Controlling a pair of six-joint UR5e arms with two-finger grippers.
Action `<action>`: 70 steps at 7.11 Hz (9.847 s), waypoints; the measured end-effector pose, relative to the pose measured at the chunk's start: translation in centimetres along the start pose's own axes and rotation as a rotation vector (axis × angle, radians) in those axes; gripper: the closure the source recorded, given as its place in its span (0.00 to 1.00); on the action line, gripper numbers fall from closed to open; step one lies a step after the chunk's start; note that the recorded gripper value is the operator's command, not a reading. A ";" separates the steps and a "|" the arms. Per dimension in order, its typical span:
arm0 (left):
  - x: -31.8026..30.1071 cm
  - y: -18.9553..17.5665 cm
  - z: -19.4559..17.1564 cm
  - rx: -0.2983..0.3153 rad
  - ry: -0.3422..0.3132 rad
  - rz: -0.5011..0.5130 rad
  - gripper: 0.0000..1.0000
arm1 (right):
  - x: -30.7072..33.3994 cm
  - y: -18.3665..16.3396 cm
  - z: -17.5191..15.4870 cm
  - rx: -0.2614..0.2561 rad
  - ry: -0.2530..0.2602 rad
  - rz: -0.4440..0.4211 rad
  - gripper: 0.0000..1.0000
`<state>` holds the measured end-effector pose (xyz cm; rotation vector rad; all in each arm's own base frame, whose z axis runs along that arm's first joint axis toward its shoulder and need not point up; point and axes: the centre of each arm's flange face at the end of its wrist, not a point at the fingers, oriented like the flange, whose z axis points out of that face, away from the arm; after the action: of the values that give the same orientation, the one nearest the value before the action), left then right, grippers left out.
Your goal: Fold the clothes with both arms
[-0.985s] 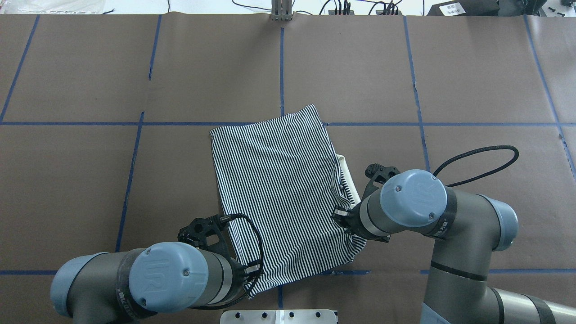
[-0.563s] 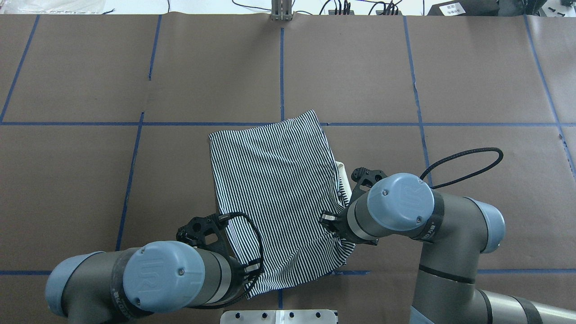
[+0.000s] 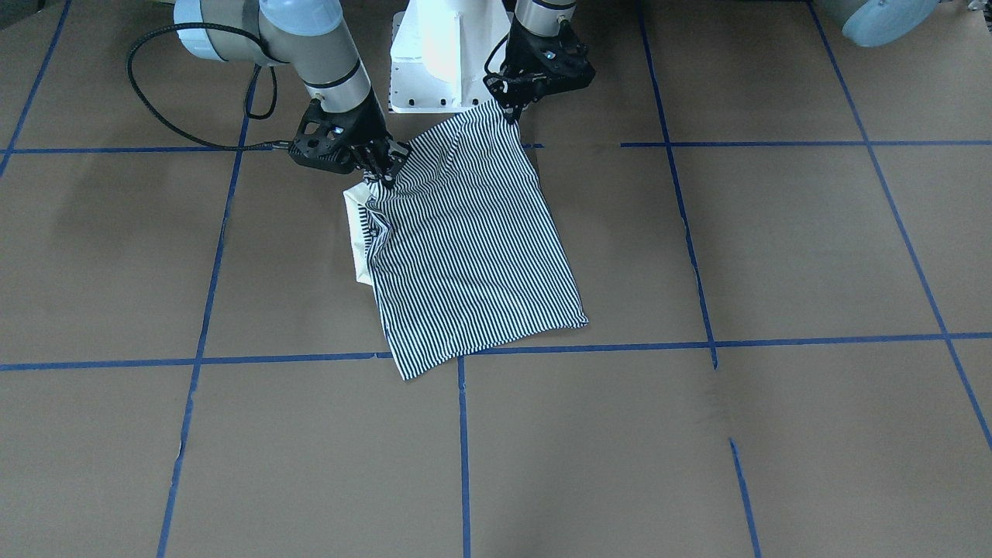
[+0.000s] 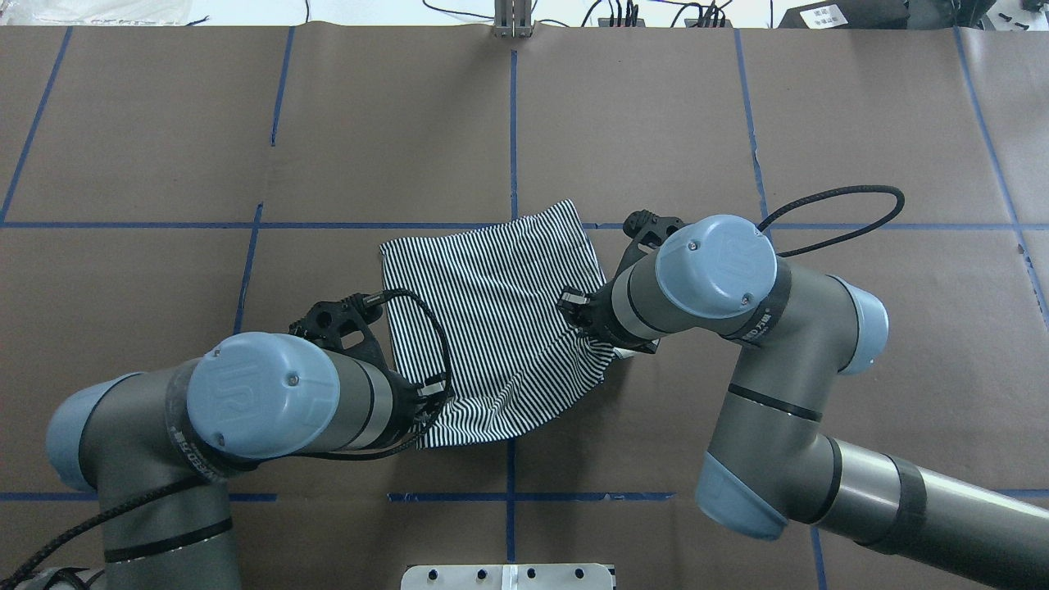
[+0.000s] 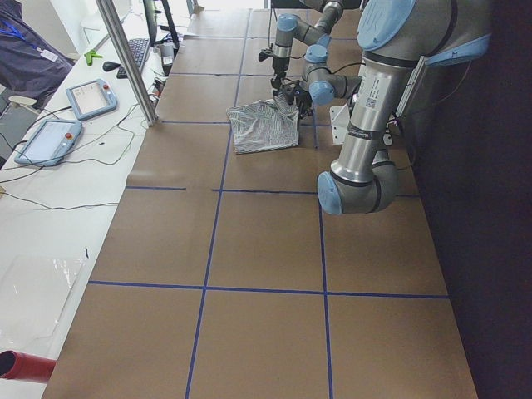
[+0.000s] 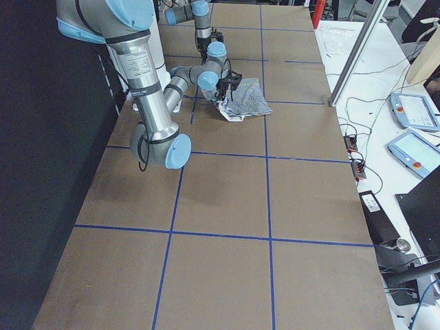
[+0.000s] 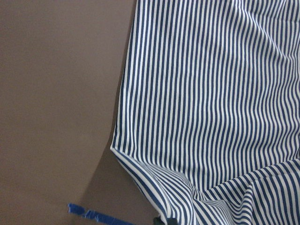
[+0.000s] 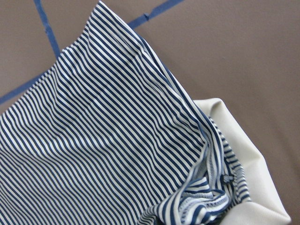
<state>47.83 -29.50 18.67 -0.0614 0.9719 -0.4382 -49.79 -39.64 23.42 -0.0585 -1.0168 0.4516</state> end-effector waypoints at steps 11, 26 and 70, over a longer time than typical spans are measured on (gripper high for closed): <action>3.4 -20.7 7.8 0.202 -0.049 0.004 0.00 | -10.3 -13.1 7.9 0.135 0.081 0.113 0.00; 9.8 -12.7 13.7 0.058 0.030 -0.165 0.00 | -1.1 -28.7 0.1 0.073 0.133 -0.135 0.00; -52.3 -48.5 -12.9 0.010 -0.244 0.657 0.00 | 53.4 -37.4 -22.8 -0.068 0.208 -0.382 0.00</action>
<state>-3.99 -51.60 64.19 0.2065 0.6972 0.1678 5.43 -49.03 63.87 0.0283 -0.8137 0.0596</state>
